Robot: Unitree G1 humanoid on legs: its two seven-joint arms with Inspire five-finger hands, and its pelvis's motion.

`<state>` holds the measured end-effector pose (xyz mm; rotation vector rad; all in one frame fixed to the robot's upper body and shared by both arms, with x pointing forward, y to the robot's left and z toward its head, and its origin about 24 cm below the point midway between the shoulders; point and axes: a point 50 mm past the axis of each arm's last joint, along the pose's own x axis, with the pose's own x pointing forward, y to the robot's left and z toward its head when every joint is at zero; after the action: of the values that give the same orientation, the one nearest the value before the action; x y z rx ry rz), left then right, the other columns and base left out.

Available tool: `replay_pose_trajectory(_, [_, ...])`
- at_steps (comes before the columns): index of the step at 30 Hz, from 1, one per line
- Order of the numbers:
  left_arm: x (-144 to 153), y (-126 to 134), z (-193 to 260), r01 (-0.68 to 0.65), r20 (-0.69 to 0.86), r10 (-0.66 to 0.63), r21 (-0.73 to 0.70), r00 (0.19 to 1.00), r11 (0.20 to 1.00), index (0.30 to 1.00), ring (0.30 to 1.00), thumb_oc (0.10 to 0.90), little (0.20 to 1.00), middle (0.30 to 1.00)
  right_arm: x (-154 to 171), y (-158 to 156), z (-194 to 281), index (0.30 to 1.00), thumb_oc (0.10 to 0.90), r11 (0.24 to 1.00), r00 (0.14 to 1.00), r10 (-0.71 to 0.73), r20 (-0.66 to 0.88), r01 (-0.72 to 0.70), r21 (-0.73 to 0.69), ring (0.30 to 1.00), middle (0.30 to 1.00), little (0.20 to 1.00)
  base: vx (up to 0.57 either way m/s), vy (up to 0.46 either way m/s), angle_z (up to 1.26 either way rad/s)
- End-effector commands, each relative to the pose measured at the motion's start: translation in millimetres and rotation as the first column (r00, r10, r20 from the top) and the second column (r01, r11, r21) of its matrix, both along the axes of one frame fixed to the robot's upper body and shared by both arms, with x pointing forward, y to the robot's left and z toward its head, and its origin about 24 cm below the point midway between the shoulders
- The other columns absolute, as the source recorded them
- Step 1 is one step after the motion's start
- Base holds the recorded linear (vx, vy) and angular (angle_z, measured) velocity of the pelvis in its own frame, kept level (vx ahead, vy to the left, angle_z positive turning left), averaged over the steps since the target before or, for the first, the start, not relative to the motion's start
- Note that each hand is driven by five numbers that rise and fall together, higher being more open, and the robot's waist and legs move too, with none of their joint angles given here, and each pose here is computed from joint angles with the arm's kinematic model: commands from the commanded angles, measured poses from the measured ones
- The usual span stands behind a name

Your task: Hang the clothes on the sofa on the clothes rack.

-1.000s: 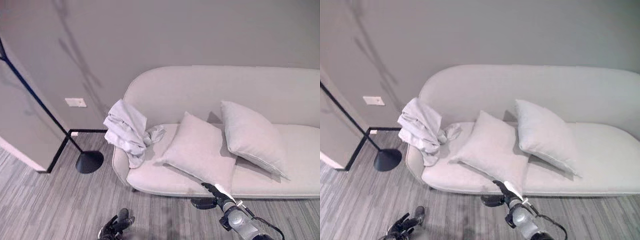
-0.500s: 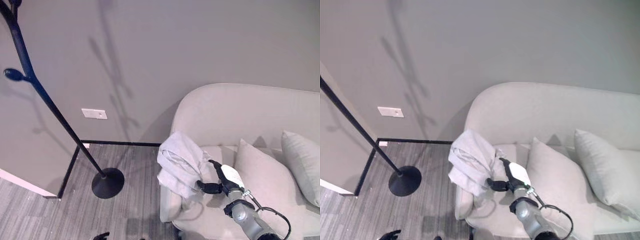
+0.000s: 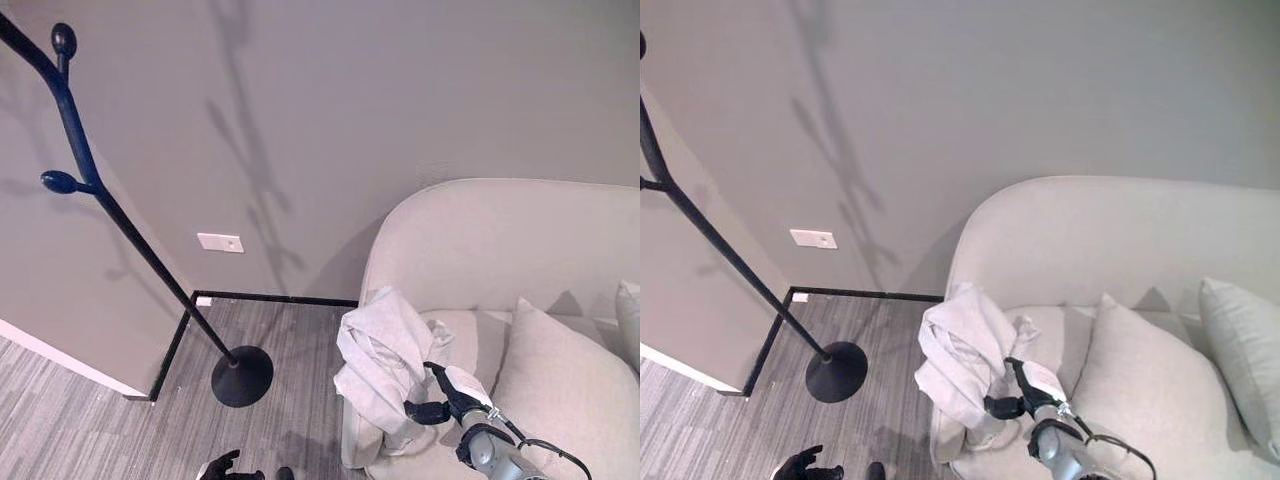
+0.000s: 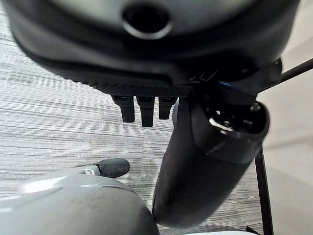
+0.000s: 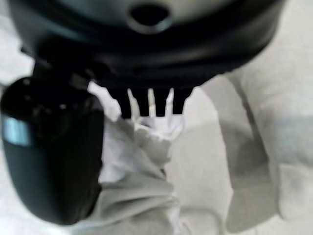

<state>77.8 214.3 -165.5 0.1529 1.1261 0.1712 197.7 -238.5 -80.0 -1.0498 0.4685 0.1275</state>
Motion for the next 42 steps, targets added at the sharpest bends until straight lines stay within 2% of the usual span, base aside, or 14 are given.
replay_pose_trajectory(1, [-13, -24, -7, 0.019, -0.065, -0.022, -0.041, 0.998, 0.999, 0.900, 0.900, 0.800, 0.900, 0.900, 38, 2, 52, 0.900, 0.800, 0.998, 0.955, 0.028, 0.296, -0.044, 0.045, 0.900, 0.900, 0.900, 0.01, 0.005, -0.03])
replay_pose_trajectory(6, [-16, -30, -8, 0.055, -0.079, -0.059, -0.050, 0.995, 0.997, 0.900, 0.900, 0.800, 0.900, 0.900, 26, 12, 51, 0.900, 0.800, 0.986, 0.957, 0.007, 0.291, -0.054, 0.155, 0.900, 0.900, 0.900, 0.02, 0.005, -0.06])
replay_pose_trajectory(9, [-13, -33, -8, 0.087, -0.072, -0.091, -0.053, 0.993, 0.995, 0.900, 0.900, 0.800, 0.900, 0.900, 21, 16, 39, 0.900, 0.800, 0.979, 0.974, -0.010, 0.227, -0.037, 0.200, 0.900, 0.900, 0.900, 0.01, 0.000, -0.06])
replay_pose_trajectory(12, [-10, -36, -8, 0.112, -0.058, -0.115, -0.058, 0.992, 0.992, 0.900, 0.900, 0.800, 0.900, 0.900, 15, 20, 18, 0.900, 0.800, 0.964, 0.989, -0.079, 0.125, 0.044, 0.262, 0.900, 0.900, 0.900, 0.00, 0.001, -0.04])
replay_pose_trajectory(21, [-2, -41, -6, 0.168, -0.033, -0.170, -0.074, 0.985, 0.983, 0.900, 0.900, 0.800, 0.900, 0.900, 34, 34, -6, 0.900, 0.800, 0.890, 0.983, -0.170, -0.074, 0.185, 0.417, 0.900, 0.900, 0.900, -0.06, 0.023, 0.05])
replay_pose_trajectory(22, [0, -41, -6, 0.177, -0.029, -0.179, -0.077, 0.983, 0.981, 0.900, 0.900, 0.800, 0.900, 0.900, 37, 35, -6, 0.658, 0.638, 0.881, 0.980, -0.178, -0.090, 0.199, 0.429, 0.658, 0.658, 0.658, -0.10, 0.026, 0.14])
replay_pose_trajectory(23, [1, -41, -6, 0.183, -0.026, -0.185, -0.078, 0.982, 0.980, 0.900, 0.900, 0.800, 0.900, 0.900, 40, 34, -6, 0.559, 0.573, 0.878, 0.978, -0.186, -0.099, 0.211, 0.430, 0.559, 0.559, 0.559, -0.08, 0.020, 0.21])
replay_pose_trajectory(24, [4, -42, -5, 0.199, -0.016, -0.201, -0.081, 0.979, 0.977, 0.900, 0.900, 0.800, 0.900, 0.900, 45, 31, -6, 0.415, 0.477, 0.887, 0.976, -0.187, -0.114, 0.218, 0.407, 0.415, 0.415, 0.415, -0.05, 0.010, 0.23])
replay_pose_trajectory(25, [4, -42, -5, 0.199, -0.016, -0.201, -0.081, 0.979, 0.977, 0.900, 0.900, 0.800, 0.900, 0.900, 45, 31, -6, 0.300, 0.400, 0.887, 0.976, -0.187, -0.114, 0.217, 0.407, 0.300, 0.300, 0.300, -0.03, 0.007, 0.21])
replay_pose_trajectory(31, [7, -43, -4, 0.233, -0.008, -0.234, -0.077, 0.972, 0.969, 0.900, 0.900, 0.800, 0.900, 0.900, 50, 23, -6, 0.300, 0.400, 0.883, 0.964, -0.236, -0.122, 0.266, 0.387, 0.300, 0.300, 0.300, 0.01, 0.006, 0.09])
replay_pose_trajectory(38, [11, -43, -4, 0.262, -0.009, -0.263, -0.055, 0.965, 0.963, 0.900, 0.900, 0.800, 0.900, 0.900, 36, 14, -8, 0.300, 0.400, 0.826, 0.941, -0.321, -0.109, 0.335, 0.454, 0.300, 0.300, 0.300, 0.04, -0.019, 0.01])
replay_pose_trajectory(41, [10, -42, -4, 0.255, -0.015, -0.256, -0.051, 0.967, 0.966, 0.900, 0.900, 0.800, 0.900, 0.900, 35, 13, -5, 0.300, 0.400, 0.828, 0.945, -0.316, -0.088, 0.320, 0.460, 0.300, 0.300, 0.300, 0.03, -0.018, -0.04])
replay_pose_trajectory(42, [8, -36, -4, 0.231, -0.029, -0.232, -0.046, 0.972, 0.972, 0.900, 0.900, 0.800, 0.900, 0.900, 34, 11, 8, 0.300, 0.400, 0.846, 0.959, -0.282, -0.008, 0.252, 0.470, 0.300, 0.300, 0.300, 0.03, -0.018, -0.12])
